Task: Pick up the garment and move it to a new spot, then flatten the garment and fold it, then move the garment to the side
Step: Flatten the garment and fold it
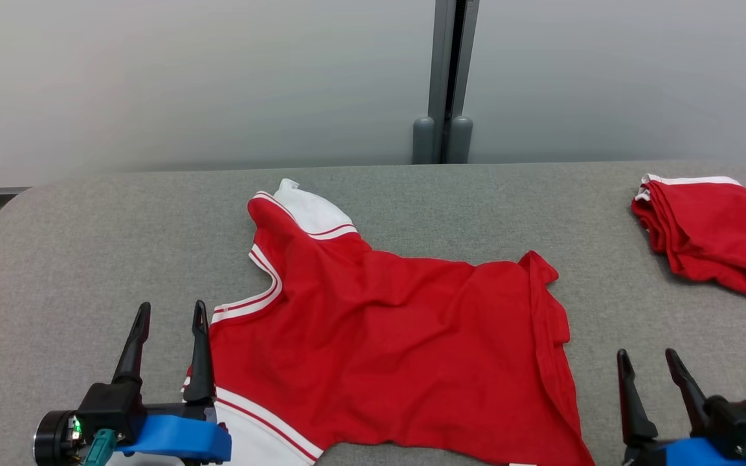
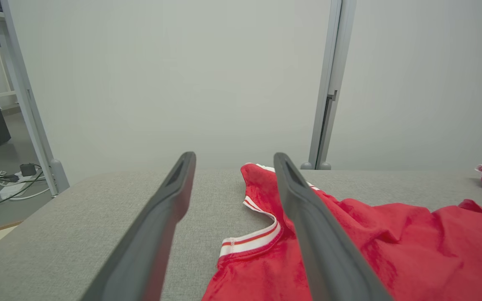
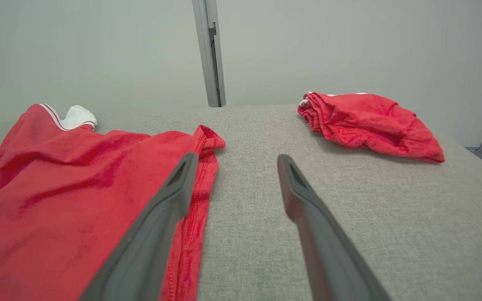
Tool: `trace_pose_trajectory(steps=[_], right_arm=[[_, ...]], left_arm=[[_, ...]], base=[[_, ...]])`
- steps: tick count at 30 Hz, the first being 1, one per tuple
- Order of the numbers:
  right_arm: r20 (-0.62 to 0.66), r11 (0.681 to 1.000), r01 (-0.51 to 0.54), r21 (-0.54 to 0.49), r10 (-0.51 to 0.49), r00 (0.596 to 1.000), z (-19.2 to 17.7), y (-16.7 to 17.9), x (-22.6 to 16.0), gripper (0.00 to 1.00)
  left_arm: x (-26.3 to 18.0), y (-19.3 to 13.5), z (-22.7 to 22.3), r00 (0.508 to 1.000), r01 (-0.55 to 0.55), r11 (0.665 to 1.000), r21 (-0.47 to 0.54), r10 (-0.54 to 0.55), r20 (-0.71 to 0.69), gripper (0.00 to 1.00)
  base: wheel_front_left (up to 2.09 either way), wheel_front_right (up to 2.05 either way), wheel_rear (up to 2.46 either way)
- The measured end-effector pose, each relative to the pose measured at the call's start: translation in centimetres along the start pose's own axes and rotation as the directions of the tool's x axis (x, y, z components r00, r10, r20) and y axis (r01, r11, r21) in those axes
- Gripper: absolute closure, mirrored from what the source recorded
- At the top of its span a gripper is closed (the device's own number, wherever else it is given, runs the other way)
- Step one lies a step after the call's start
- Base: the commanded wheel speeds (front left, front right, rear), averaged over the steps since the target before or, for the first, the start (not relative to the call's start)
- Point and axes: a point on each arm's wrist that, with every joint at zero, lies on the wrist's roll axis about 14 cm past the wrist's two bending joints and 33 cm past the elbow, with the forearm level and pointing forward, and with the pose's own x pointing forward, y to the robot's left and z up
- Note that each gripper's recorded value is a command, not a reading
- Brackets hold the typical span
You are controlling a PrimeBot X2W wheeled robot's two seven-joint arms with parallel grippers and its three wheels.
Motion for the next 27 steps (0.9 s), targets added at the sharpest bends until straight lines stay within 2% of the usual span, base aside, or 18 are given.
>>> trace_pose_trajectory(steps=[5,7,12,20,27], right_arm=[[0.005,0.997,-0.064,-0.044,0.065,0.998,1.3,1.8,2.2,0.0],[-0.033,0.99,-0.114,-0.082,0.112,0.993,1.4,3.1,3.8,0.0],[-0.089,0.978,-0.168,-0.122,0.157,0.983,0.8,4.2,6.0,0.0],[-0.284,0.965,-0.208,-0.161,0.157,0.946,-4.7,4.1,7.0,0.0],[-0.397,0.965,-0.221,-0.143,0.149,0.906,-8.4,4.0,6.9,0.0]], left_arm=[[0.1,0.3,-0.4,1.0,-0.003,1.0,0.004,0.003,-0.013,0.0],[0.2,0.5,-0.5,1.0,-0.01,1.0,0.005,0.01,-0.014,0.0],[0.2,0.8,-0.2,1.0,-0.026,1.0,0.002,0.026,-0.006,0.0],[0.2,1.9,-0.5,0.998,-0.061,0.998,-0.003,0.061,-0.013,0.0],[0.6,2.4,-0.8,0.997,-0.08,0.997,-0.003,0.08,-0.024,0.0]], base=[[0.0,0.0,0.0],[0.0,0.0,0.0],[0.0,0.0,0.0],[0.0,0.0,0.0],[0.0,0.0,0.0]])
